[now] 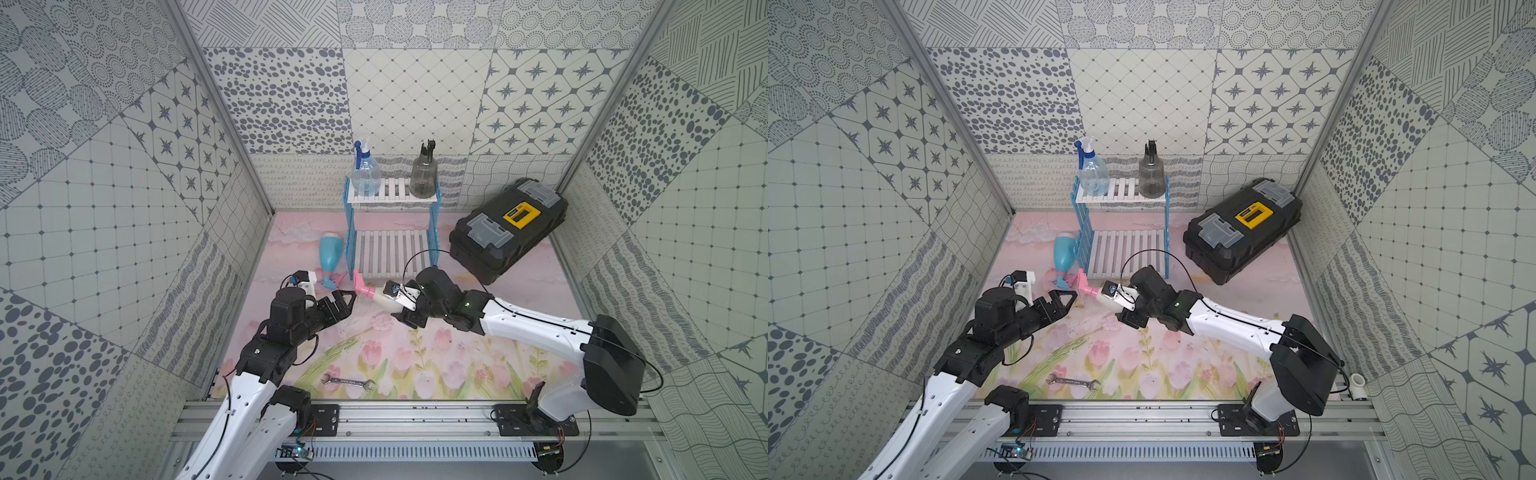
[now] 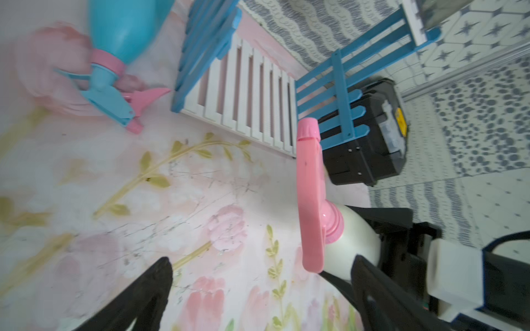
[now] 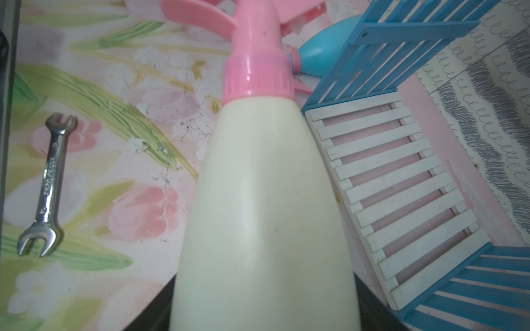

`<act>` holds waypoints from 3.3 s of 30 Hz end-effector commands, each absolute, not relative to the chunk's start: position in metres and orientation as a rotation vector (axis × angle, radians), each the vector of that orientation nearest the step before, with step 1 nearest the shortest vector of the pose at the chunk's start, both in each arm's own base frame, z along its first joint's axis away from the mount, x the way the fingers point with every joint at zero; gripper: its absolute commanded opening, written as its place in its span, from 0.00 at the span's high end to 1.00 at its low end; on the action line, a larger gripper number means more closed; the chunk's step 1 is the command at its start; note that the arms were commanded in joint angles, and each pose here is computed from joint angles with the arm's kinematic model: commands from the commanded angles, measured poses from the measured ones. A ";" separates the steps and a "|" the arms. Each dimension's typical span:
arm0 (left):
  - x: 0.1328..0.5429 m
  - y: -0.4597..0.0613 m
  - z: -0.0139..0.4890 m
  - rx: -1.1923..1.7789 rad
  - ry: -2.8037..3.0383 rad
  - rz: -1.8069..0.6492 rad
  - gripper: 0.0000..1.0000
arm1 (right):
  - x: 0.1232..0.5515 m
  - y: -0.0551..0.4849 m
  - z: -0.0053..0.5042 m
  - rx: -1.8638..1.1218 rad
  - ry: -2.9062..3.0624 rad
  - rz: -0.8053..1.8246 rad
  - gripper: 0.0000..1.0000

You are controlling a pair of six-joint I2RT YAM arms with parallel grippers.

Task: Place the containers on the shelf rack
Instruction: 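Pick up a container from the center of the board.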

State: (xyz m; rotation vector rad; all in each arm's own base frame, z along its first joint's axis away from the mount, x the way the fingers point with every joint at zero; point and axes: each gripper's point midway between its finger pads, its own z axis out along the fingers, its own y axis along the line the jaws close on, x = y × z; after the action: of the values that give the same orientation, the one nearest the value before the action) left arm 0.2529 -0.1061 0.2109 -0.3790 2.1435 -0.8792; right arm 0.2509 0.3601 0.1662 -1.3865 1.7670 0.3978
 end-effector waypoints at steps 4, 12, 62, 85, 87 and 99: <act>0.263 -0.168 0.296 -0.141 1.826 -1.480 0.01 | 0.255 0.384 0.223 -1.141 1.646 0.612 0.34; 0.269 -0.167 0.290 -0.178 1.829 -1.481 0.45 | 0.254 0.385 0.218 -1.140 1.646 0.626 0.34; 0.277 -0.125 0.261 -0.378 1.849 -1.167 0.68 | 0.250 0.396 0.182 -1.218 1.670 0.650 0.33; 0.270 -0.122 0.260 -0.267 2.014 -0.987 1.00 | 0.233 0.362 0.224 -1.141 1.644 0.685 0.03; 0.268 -0.122 0.258 -0.216 2.054 -0.946 1.00 | 0.229 0.349 0.240 -1.090 1.634 0.719 0.03; 0.242 -0.159 0.250 0.328 2.201 -0.951 1.00 | 0.258 0.288 0.282 -0.879 1.713 0.954 0.03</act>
State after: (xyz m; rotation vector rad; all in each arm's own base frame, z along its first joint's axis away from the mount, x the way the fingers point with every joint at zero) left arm 0.2711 -0.1339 0.2523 -0.0909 2.1704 -0.9251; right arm 0.2694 0.2865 0.2641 -0.8572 1.7303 0.8294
